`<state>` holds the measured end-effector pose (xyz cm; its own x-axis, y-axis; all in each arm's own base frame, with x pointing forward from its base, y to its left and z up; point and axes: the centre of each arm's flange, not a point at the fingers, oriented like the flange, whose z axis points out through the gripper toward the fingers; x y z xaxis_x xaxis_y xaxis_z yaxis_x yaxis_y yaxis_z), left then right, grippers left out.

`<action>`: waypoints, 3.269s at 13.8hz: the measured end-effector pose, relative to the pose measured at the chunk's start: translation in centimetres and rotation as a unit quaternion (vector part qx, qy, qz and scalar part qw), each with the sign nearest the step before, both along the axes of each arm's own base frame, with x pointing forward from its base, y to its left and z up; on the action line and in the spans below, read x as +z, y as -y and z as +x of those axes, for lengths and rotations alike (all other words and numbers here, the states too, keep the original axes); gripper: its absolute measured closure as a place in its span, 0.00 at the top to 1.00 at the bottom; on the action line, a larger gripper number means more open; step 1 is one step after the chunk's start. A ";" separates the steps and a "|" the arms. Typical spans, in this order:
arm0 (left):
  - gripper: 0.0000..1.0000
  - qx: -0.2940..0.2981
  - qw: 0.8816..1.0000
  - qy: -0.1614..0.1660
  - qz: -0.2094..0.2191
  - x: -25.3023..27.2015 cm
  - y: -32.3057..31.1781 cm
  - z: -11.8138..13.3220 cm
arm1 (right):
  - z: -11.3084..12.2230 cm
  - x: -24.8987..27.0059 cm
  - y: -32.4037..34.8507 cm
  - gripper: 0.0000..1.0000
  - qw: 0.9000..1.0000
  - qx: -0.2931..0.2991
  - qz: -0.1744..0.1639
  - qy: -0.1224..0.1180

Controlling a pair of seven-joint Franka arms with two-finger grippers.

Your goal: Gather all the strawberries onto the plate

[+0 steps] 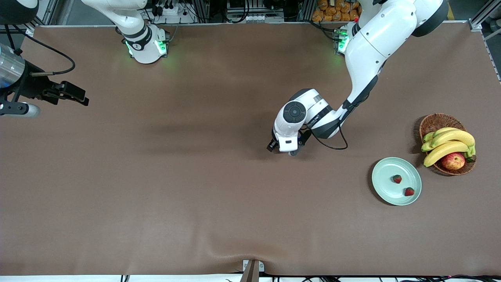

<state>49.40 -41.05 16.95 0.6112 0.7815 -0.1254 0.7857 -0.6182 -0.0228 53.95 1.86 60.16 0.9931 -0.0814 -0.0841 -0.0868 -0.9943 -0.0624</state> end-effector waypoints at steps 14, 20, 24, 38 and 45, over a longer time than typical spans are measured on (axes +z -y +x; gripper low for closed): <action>0.32 -0.008 0.997 0.071 0.031 10.4 -11.9 9.0 | 1.0 3.2 0.5 1.00 1.000 -0.004 -0.010 0.025; 0.32 -0.054 0.994 0.081 0.042 11.3 -27.4 14.6 | 1.5 3.5 -0.2 1.00 0.998 0.012 -0.051 0.031; 0.32 -0.103 0.990 0.087 0.044 10.8 -33.3 16.7 | 1.5 3.5 -0.1 1.00 0.998 0.011 -0.049 0.024; 0.69 -0.244 0.967 0.052 0.052 4.5 -42.7 18.2 | 1.5 3.4 1.4 1.00 0.999 -0.005 -0.031 0.019; 1.00 -0.340 0.937 0.043 0.075 14.7 -40.6 17.8 | 1.5 3.3 1.4 1.00 0.999 -0.006 -0.031 0.018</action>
